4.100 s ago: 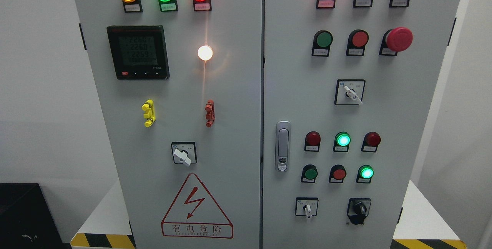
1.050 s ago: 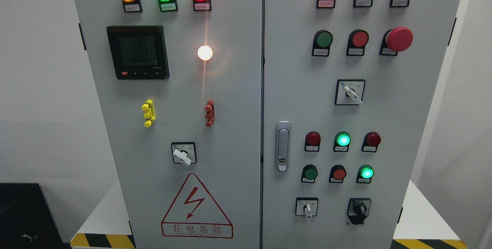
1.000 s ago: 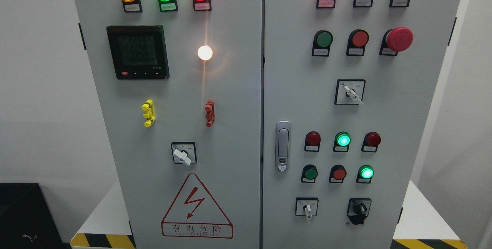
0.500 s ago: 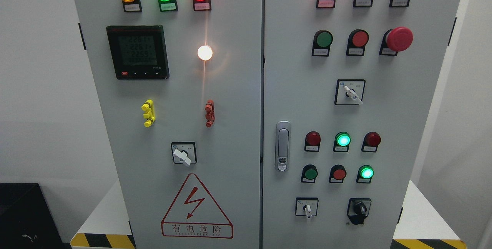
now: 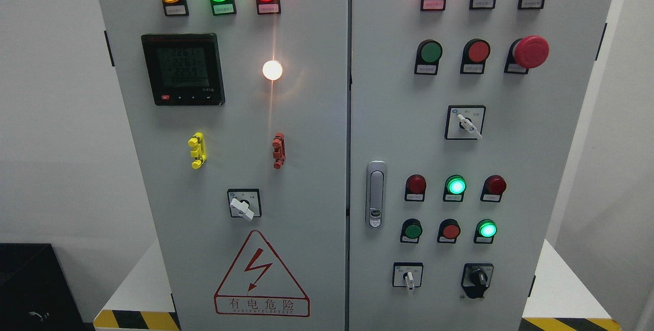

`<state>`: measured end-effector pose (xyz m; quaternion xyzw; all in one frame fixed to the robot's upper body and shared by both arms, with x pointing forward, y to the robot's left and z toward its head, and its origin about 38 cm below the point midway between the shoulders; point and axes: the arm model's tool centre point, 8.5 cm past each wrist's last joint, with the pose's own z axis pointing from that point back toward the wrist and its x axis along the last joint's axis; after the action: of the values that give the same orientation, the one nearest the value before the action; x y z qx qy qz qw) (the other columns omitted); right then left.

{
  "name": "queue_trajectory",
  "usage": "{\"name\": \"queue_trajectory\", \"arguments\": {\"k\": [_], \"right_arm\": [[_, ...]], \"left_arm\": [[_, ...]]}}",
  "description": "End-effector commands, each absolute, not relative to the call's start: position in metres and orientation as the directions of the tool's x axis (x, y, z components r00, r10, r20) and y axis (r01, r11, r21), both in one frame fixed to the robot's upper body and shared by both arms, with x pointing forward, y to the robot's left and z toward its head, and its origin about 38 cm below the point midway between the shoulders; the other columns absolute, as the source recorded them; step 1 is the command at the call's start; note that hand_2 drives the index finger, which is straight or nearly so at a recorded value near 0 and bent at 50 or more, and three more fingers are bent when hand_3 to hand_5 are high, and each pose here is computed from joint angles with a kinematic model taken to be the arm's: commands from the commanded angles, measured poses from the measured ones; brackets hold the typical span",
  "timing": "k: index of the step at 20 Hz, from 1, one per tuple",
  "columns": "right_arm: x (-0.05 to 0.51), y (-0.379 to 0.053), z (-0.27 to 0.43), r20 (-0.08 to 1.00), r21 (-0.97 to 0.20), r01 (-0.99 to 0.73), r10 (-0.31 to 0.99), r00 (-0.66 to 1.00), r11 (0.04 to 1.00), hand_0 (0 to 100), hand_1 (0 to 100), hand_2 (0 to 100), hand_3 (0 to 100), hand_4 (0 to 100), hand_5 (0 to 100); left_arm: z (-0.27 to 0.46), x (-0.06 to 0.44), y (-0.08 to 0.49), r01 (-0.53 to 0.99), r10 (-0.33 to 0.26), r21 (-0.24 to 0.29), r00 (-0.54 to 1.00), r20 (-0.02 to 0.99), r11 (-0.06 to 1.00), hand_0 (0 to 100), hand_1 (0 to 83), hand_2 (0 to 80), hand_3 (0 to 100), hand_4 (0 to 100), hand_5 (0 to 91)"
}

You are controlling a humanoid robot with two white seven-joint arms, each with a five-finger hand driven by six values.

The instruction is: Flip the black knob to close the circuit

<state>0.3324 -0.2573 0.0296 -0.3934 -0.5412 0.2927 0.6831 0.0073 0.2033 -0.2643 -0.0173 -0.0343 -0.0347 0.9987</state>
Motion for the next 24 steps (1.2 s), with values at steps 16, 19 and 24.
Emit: {"name": "queue_trajectory", "arguments": {"k": [16,19,24], "right_arm": [[0.39,-0.271,0.129,0.445,-0.887,0.234,0.87,0.211,0.397,0,7,85,99,88,96],[0.394,-0.271,0.133,0.442,-0.888,0.238,0.872,0.208,0.393,0,6,85,99,88,96],[0.4,-0.274,0.136,0.446,-0.888,0.23,0.867,0.223,0.398,0,6,84,99,88,96]], "left_arm": [[-0.265,0.001,0.202,0.068,-0.065,-0.035,0.995,0.072,0.997,12,55.6,0.0,0,0,0.0],[-0.265,0.001,0.202,0.069,-0.067,-0.035,0.995,0.072,0.997,12,55.6,0.0,0,0,0.0],[-0.265,0.001,0.202,0.068,-0.065,-0.035,0.995,0.072,0.997,12,55.6,0.0,0,0,0.0]]}}
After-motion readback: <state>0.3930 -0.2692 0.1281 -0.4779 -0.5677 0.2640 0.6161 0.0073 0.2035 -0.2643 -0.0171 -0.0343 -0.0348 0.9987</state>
